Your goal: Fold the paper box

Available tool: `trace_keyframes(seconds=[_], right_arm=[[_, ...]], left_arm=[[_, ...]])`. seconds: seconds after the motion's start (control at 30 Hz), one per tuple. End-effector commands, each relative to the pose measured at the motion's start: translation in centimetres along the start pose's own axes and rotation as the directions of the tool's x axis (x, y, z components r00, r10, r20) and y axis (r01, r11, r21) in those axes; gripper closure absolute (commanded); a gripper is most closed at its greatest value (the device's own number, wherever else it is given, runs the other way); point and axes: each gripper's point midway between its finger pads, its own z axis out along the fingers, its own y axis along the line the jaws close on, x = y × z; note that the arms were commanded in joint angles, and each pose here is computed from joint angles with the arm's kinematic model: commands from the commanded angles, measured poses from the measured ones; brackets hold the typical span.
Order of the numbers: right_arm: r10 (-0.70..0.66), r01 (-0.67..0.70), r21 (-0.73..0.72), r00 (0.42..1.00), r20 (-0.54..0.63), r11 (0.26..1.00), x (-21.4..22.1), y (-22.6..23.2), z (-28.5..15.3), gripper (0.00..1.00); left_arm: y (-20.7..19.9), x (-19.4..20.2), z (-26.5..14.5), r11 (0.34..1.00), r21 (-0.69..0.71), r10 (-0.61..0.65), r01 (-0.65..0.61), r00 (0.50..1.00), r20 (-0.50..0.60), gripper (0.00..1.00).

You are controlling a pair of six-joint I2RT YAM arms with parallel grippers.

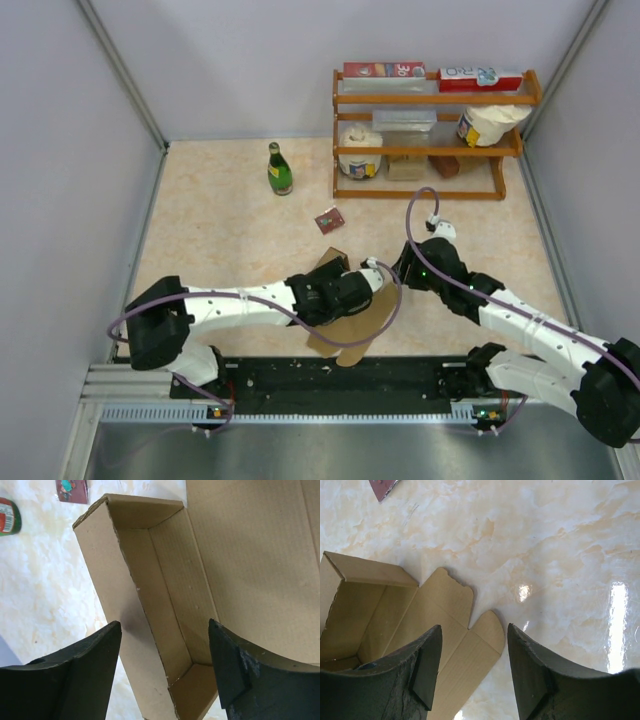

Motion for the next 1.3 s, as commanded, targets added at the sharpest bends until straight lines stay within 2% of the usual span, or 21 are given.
trace_keyframes(seconds=[0.0,0.4,0.6,0.83,1.13,1.27], right_arm=[[-0.007,0.007,-0.01,1.0,0.018,1.0,-0.44,-0.04,-0.21,0.46],[-0.005,0.005,-0.009,1.0,0.01,1.0,-0.14,-0.29,-0.03,0.46],[0.008,-0.008,-0.021,1.0,0.021,1.0,-0.28,-0.2,-0.3,0.46],[0.008,-0.008,-0.019,1.0,0.021,1.0,0.08,-0.55,-0.37,0.46],[0.008,-0.008,-0.022,1.0,0.02,1.0,0.0,-0.42,-0.4,0.46],[0.005,-0.004,-0.025,1.0,0.023,1.0,-0.09,-0.38,-0.44,0.46]], left_arm=[[1.22,-0.95,-0.29,0.989,-0.139,0.06,-0.059,0.998,0.003,0.27],[1.15,-1.64,-0.22,0.958,-0.237,0.162,-0.163,0.987,-0.026,0.41],[0.97,-1.69,-0.23,0.957,-0.239,0.165,-0.166,0.986,-0.025,0.57],[0.83,-1.4,-0.1,0.953,-0.245,0.174,-0.178,0.984,-0.037,0.69],[0.83,-1.3,-0.03,0.952,-0.253,0.168,-0.172,0.985,-0.039,0.95],[0.61,-1.27,0.07,0.956,-0.245,0.159,-0.163,0.987,-0.034,1.0]])
